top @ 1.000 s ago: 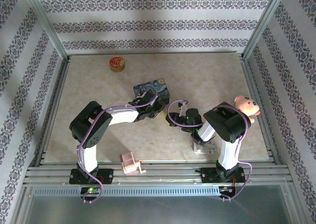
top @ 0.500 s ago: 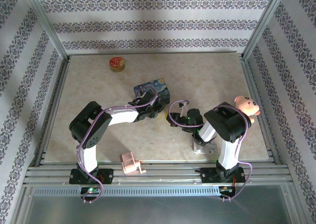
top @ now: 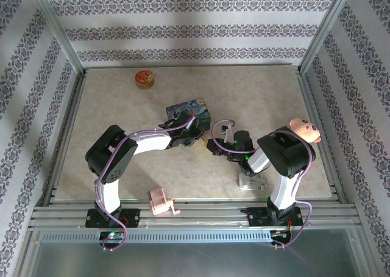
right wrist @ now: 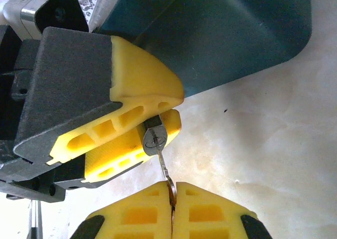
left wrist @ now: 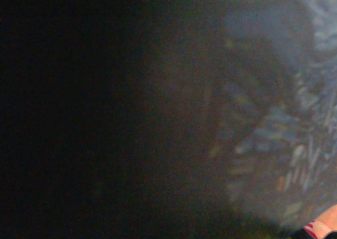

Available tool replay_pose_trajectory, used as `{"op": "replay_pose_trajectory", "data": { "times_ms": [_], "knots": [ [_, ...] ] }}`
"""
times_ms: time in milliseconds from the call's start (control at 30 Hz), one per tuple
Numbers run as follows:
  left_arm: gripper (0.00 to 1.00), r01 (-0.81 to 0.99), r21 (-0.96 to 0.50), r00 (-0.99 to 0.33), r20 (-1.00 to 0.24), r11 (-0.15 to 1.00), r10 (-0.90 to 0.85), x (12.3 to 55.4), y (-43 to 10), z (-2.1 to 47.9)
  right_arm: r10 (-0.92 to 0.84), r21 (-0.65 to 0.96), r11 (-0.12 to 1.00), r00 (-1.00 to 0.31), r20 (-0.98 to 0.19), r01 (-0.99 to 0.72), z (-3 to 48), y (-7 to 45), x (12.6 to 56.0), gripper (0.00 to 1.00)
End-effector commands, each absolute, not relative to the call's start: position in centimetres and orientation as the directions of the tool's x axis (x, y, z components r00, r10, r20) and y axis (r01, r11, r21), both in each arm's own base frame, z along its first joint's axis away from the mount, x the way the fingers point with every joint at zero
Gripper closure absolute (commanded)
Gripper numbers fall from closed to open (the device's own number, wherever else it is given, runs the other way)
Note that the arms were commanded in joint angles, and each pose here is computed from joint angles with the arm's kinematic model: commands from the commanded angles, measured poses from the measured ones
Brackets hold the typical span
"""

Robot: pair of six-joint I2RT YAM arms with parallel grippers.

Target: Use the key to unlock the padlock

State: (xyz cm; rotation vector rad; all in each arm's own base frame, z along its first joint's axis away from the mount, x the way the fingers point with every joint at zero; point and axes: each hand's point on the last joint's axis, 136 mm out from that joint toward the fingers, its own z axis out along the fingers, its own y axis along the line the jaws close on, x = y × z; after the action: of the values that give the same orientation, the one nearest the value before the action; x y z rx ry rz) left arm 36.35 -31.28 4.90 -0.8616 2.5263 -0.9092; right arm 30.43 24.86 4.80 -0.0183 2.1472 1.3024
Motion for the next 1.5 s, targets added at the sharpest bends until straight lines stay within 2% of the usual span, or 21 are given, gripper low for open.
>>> {"op": "replay_pose_trajectory", "data": {
  "times_ms": [0, 633, 933, 1033, 1100, 1233, 1400, 1467],
  "knots": [
    [1.0, -0.448, -0.629, -0.84, 0.053, 0.635, -0.54, 33.2, -33.7, 4.1, 0.325, 0.793, 0.423, -0.743, -0.585, -0.439, 9.8, 26.2, 32.1, 1.0],
    [1.0, -0.463, -0.617, -0.842, 0.081, 0.637, -0.533, 32.7, -33.9, 3.2, 0.386, 0.811, 0.465, -0.743, -0.546, -0.354, 9.2, 25.8, 32.8, 1.0],
    [1.0, -0.452, -0.624, -0.866, 0.138, 0.637, -0.48, 32.1, -35.7, 1.8, 0.324, 0.734, 0.455, -0.674, -0.664, -0.504, 11.9, 27.8, 33.2, 1.0],
    [0.99, -0.438, -0.637, -0.873, 0.133, 0.634, -0.469, 32.1, -36.0, 2.0, 0.327, 0.735, 0.448, -0.672, -0.664, -0.509, 12.3, 28.0, 33.6, 1.0],
    [0.92, -0.434, -0.647, -0.871, 0.123, 0.627, -0.476, 32.1, -35.8, 2.1, 0.343, 0.746, 0.454, -0.678, -0.65, -0.486, 12.0, 27.8, 34.0, 1.0],
    [0.64, -0.411, -0.688, -0.868, 0.096, 0.598, -0.487, 32.5, -35.5, 2.7, 0.383, 0.771, 0.486, -0.692, -0.612, -0.412, 10.5, 26.8, 34.2, 1.0],
    [0.5, -0.375, -0.722, -0.867, 0.051, 0.582, -0.495, 33.0, -35.1, 3.6, 0.416, 0.785, 0.517, -0.702, -0.578, -0.34, 8.7, 25.7, 33.6, 1.0],
    [0.41, -0.345, -0.741, -0.87, 0.023, 0.577, -0.492, 33.3, -35.1, 4.3, 0.422, 0.791, 0.524, -0.711, -0.563, -0.316, 8.0, 25.5, 33.2, 1.0]
  ]
}}
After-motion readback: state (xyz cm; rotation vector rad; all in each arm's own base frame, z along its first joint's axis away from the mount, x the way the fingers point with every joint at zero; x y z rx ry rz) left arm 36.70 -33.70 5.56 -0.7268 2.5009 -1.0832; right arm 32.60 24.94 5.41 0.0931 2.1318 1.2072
